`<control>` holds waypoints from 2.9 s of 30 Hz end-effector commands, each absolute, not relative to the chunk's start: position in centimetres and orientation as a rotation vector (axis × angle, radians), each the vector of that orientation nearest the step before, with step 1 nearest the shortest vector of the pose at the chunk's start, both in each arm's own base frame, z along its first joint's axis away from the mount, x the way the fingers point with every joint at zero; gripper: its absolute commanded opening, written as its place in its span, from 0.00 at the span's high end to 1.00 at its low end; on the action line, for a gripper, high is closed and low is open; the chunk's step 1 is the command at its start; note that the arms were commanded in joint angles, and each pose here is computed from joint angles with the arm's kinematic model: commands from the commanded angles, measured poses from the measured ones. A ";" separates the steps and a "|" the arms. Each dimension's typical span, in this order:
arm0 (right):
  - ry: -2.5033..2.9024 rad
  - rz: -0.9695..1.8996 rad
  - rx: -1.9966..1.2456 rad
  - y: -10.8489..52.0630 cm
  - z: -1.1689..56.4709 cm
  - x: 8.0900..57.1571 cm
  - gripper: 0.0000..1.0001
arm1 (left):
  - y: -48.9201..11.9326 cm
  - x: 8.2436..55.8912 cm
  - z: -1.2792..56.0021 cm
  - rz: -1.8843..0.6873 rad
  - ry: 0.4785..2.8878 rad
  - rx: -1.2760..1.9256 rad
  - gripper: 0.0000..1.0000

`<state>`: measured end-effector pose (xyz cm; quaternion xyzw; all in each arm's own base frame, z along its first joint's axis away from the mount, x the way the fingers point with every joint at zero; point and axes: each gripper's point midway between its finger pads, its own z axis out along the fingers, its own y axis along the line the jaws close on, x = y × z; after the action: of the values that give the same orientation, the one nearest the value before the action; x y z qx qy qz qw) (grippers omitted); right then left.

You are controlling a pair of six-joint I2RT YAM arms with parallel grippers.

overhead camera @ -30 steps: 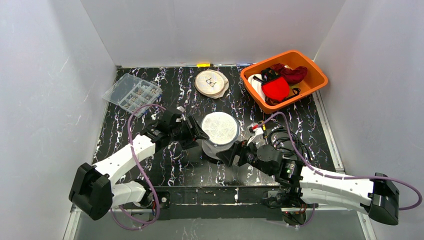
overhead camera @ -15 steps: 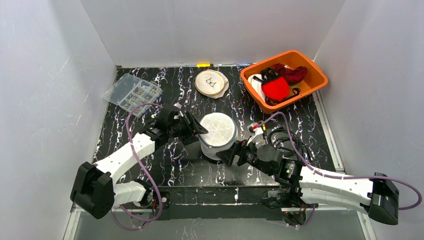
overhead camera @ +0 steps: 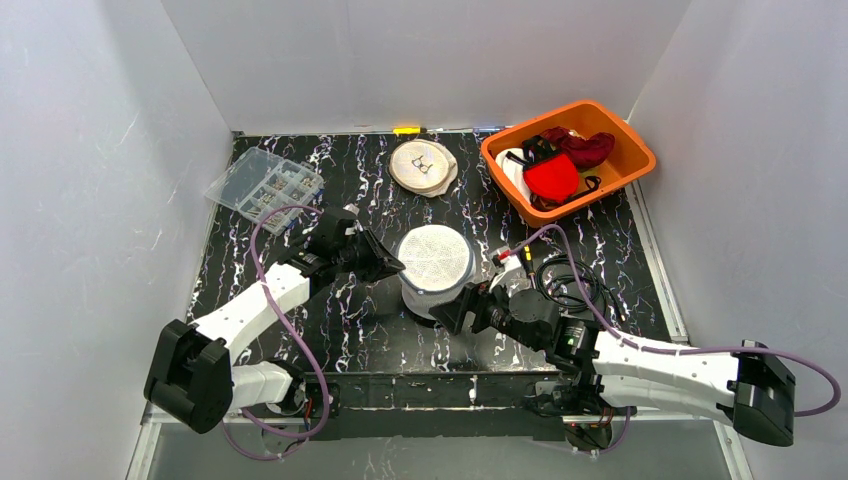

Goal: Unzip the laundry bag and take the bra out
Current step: Unzip the laundry bag at the center of the board.

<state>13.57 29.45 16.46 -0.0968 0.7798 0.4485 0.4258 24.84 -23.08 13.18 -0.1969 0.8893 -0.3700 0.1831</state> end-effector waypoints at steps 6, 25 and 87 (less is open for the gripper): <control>1.823 1.171 -0.213 30.3 18.5 14.6 0.10 | -22.6 25.2 14.6 -1.012 2.481 -0.517 1.00; 1.730 1.319 -0.271 34.4 21.8 14.3 0.08 | -20.7 23.0 19.4 -0.970 2.498 -0.962 1.00; 1.588 1.720 0.037 36.9 23.6 18.1 0.33 | -18.9 23.2 27.1 -1.129 2.188 -1.148 1.00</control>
<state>17.91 37.25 21.48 0.0140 0.6613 0.6526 0.3696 23.17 -19.24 23.81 -0.4170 0.8068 -0.3749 0.1859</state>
